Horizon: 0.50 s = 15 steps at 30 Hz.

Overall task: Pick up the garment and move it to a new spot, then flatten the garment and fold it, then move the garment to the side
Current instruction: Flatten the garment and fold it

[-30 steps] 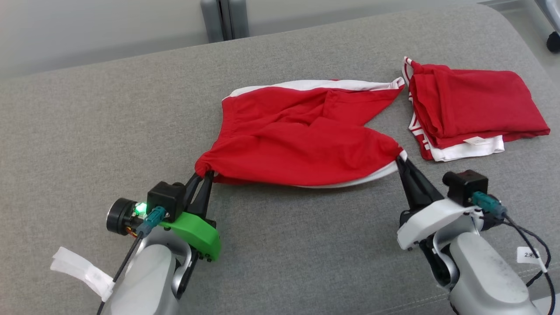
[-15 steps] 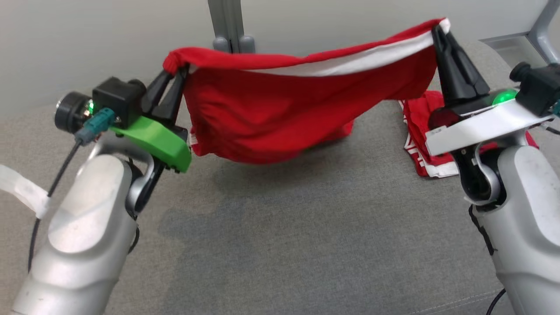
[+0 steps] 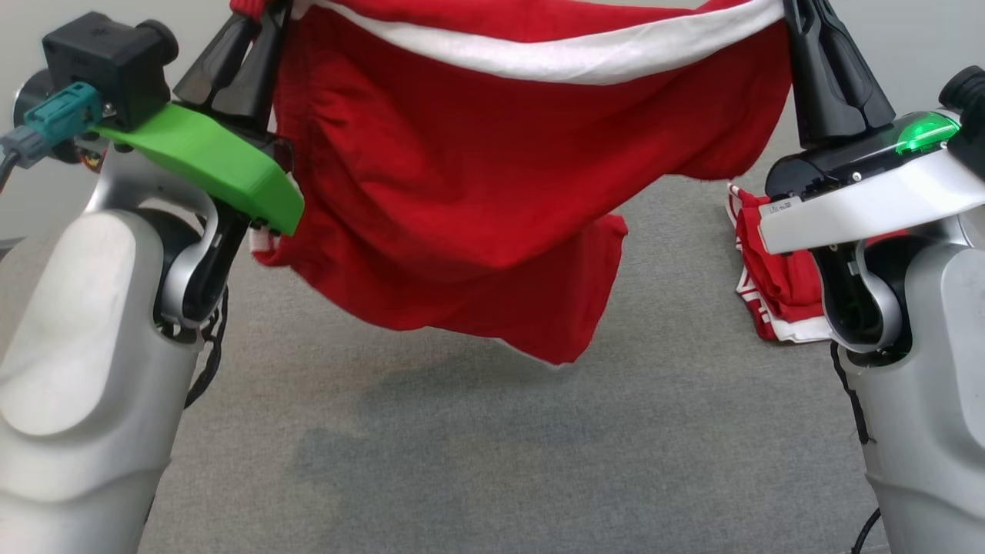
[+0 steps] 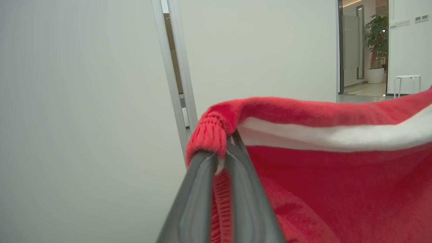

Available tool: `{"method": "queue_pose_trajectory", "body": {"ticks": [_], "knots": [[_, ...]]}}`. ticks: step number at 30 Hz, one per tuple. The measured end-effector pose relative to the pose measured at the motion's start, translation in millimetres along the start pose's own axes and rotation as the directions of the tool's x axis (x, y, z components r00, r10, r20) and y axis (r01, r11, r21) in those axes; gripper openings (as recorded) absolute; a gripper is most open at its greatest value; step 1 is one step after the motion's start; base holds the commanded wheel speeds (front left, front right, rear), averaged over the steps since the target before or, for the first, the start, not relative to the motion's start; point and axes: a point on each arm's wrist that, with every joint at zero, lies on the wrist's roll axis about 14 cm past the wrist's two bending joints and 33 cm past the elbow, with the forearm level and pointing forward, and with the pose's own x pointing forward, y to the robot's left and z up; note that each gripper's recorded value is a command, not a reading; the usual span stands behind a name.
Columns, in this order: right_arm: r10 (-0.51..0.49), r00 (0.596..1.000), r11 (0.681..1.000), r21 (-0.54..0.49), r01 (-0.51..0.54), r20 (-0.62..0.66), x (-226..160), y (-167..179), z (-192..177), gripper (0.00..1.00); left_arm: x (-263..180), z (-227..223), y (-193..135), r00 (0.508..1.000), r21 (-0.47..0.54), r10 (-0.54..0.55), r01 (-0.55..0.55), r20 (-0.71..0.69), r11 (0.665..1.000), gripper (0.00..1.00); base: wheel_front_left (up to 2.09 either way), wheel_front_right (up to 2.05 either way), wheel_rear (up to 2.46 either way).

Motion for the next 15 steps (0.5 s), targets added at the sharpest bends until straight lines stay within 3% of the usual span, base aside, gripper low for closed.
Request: {"method": "queue_pose_trajectory", "body": {"ticks": [6, 10, 15], "knots": [[-0.006, 0.998, 1.0, -0.007, 0.005, -0.068, 6, -4, -22, 0.0, -5, -23, 14, 0.995, -0.054, 0.032, -0.037, -0.091, 0.998, 0.0, 0.0, 0.0, 0.0], [0.003, 0.995, 1.0, 0.025, 0.0, -0.099, 28, -10, -40, 0.0, 8, -41, 33, 0.988, -0.072, 0.048, -0.059, -0.149, 0.996, 0.0, 0.0, 0.0, 0.0], [0.054, 0.99, 0.998, -0.011, -0.056, -0.129, 74, -13, -72, 0.0, 43, -62, 64, 0.98, -0.073, 0.068, -0.083, -0.189, 0.994, 0.0, 0.0, 0.0, 0.0]]}}
